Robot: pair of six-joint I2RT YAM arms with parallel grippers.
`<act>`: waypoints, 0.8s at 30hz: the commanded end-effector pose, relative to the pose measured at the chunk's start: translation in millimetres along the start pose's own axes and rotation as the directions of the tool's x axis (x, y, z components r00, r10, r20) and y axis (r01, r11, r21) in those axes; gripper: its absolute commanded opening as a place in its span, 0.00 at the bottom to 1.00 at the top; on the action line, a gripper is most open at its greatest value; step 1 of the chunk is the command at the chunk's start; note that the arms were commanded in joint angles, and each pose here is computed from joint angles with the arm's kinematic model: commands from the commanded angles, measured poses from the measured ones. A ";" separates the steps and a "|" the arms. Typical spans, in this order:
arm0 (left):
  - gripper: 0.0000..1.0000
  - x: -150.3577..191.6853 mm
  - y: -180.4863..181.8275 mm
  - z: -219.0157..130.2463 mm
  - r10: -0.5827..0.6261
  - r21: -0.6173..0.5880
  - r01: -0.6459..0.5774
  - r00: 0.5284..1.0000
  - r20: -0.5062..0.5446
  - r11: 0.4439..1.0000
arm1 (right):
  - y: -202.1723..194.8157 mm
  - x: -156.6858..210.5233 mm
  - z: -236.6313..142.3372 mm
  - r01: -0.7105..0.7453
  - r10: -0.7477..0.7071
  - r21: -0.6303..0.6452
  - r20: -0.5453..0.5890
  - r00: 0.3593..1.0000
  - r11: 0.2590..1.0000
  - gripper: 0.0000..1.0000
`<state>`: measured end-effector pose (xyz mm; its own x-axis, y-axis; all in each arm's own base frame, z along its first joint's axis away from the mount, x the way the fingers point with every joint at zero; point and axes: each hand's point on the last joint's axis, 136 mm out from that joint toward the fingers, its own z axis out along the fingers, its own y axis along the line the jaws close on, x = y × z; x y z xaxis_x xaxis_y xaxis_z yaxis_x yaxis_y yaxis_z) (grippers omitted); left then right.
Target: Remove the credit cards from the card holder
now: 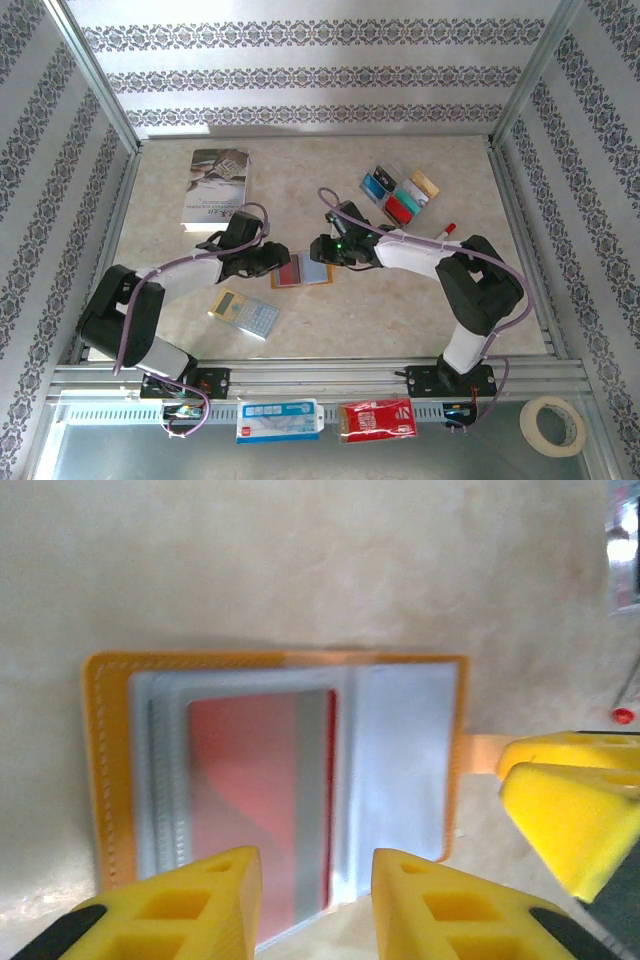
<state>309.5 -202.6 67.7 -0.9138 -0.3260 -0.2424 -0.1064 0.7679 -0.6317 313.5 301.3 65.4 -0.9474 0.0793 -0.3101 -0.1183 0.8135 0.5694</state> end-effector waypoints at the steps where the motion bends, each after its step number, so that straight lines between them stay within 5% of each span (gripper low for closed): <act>1: 0.35 -8.8 0.1 -4.7 -0.014 -0.034 0.015 0.999 0.043 0.999 | 19.5 -7.2 2.0 -0.003 0.005 -0.089 0.013 1.000 0.996 0.32; 24: 0.22 2.6 28.3 20.3 -0.123 -0.112 0.124 0.992 0.017 0.986 | 33.6 11.2 44.4 -0.075 0.052 -0.207 -0.114 0.992 0.975 0.12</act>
<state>313.7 -192.5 41.4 -0.8884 -0.4254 -0.1725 -0.2552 0.7701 -0.5846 314.2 338.8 40.0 -0.9787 0.0991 -0.1796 -0.0590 0.7028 0.7089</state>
